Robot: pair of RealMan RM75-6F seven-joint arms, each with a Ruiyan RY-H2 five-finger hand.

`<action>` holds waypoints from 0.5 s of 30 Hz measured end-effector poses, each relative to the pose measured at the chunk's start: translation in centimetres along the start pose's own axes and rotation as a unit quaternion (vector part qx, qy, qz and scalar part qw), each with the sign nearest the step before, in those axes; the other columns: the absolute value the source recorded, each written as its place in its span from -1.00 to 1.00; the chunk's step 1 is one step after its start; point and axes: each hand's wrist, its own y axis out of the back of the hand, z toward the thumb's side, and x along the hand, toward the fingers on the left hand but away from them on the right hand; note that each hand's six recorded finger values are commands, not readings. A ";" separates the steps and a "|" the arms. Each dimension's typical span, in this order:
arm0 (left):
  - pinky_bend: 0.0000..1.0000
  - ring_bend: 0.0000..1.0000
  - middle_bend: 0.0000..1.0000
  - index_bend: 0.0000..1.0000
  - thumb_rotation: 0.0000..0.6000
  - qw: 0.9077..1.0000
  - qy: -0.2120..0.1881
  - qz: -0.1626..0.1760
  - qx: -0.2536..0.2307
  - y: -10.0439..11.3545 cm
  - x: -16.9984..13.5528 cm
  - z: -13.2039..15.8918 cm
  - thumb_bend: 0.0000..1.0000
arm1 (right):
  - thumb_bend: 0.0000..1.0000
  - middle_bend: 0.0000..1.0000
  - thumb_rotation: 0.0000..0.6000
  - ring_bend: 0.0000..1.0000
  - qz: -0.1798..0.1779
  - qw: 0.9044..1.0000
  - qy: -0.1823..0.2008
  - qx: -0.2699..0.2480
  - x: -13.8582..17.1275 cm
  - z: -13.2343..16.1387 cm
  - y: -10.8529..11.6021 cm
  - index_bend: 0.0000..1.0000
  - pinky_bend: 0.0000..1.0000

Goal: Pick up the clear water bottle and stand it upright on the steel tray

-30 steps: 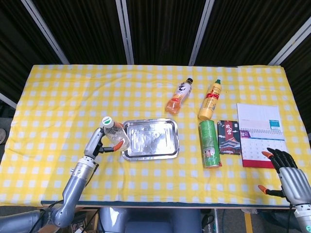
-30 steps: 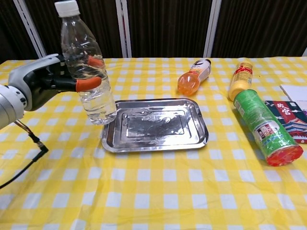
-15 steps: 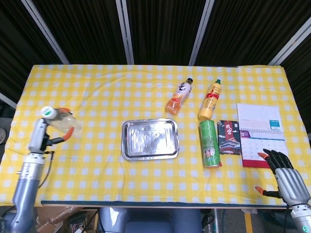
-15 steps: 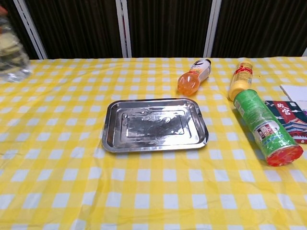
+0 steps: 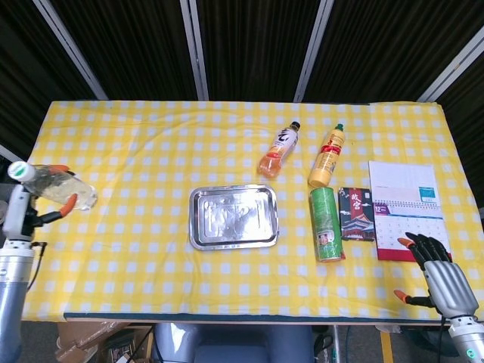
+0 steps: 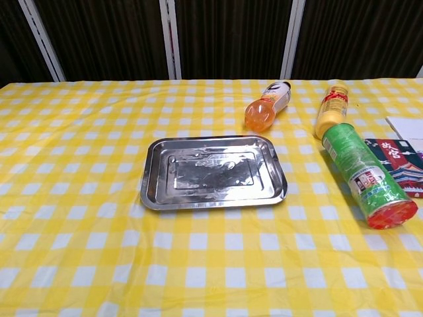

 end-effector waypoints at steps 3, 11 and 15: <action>-0.23 -0.36 -0.02 0.07 1.00 0.999 -0.003 -0.046 -0.004 -5.4 0.5 0.5 0.17 | -0.69 -0.81 1.00 -0.91 -0.003 1.000 0.000 -0.002 0.1 -0.2 0.2 -0.66 -0.91; -0.23 -0.35 -0.01 0.09 1.00 0.987 -0.036 -0.154 -0.035 -18.5 0.0 4.6 0.17 | -0.68 -0.81 1.00 -0.91 -0.005 1.000 0.002 -0.003 0.2 -0.3 0.5 -0.66 -0.91; -0.23 -0.35 -0.01 0.09 1.00 0.985 -0.058 -0.160 -0.023 -19.7 -0.7 6.8 0.17 | -0.68 -0.81 1.00 -0.91 -0.010 1.000 0.002 -0.006 0.4 -0.4 0.8 -0.66 -0.91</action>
